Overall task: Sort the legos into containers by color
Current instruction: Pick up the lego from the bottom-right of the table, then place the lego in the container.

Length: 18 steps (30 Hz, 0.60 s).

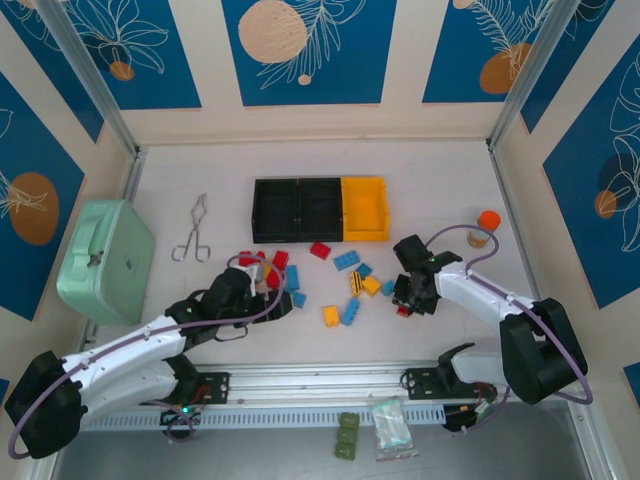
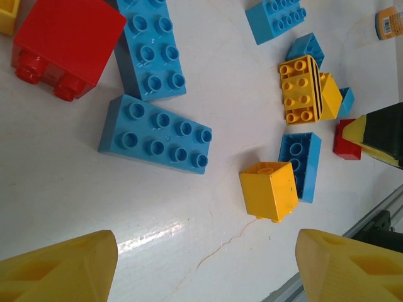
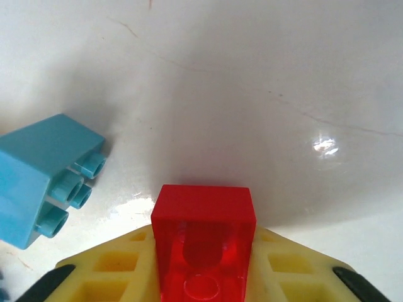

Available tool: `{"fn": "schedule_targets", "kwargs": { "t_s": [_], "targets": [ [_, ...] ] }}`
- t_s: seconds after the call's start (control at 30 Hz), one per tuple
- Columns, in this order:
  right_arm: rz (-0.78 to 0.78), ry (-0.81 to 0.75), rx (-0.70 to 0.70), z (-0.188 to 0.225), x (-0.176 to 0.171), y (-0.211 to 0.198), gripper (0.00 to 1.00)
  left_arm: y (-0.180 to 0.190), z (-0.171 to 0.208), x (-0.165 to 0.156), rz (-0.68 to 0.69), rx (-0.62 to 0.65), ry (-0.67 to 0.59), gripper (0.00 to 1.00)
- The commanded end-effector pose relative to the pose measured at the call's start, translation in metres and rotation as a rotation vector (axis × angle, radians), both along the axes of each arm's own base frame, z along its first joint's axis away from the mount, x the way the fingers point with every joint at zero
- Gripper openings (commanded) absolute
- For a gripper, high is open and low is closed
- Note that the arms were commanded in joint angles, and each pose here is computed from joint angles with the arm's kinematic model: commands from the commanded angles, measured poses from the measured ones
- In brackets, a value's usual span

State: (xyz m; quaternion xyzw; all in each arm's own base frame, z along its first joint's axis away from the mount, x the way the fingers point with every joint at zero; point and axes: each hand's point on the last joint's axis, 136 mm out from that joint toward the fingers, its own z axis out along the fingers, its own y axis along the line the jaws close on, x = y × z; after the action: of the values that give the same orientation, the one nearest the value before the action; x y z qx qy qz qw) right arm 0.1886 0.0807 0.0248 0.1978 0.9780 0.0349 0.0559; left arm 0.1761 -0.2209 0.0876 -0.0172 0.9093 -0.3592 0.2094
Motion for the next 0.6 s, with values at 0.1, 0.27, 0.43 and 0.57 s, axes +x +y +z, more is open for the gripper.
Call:
{"fn": "schedule_targets", "kwargs": {
  "t_s": [0.1, 0.27, 0.43, 0.57],
  "targets": [
    [0.018, -0.022, -0.005, 0.021, -0.002, -0.003, 0.26, -0.01, 0.017, 0.006, -0.001, -0.034, -0.037, 0.74],
    [0.047, -0.122, 0.044, 0.056, 0.013, 0.006, 0.26, -0.011, 0.023, 0.01, 0.005, -0.038, -0.056, 0.75],
    [0.115, -0.211, 0.065, 0.089, 0.05, 0.028, 0.26, -0.015, 0.034, 0.014, 0.007, -0.049, -0.07, 0.75],
    [0.17, -0.255, 0.077, 0.105, 0.086, 0.052, 0.26, -0.013, 0.041, 0.018, 0.031, -0.041, -0.075, 0.75]
  ]
}}
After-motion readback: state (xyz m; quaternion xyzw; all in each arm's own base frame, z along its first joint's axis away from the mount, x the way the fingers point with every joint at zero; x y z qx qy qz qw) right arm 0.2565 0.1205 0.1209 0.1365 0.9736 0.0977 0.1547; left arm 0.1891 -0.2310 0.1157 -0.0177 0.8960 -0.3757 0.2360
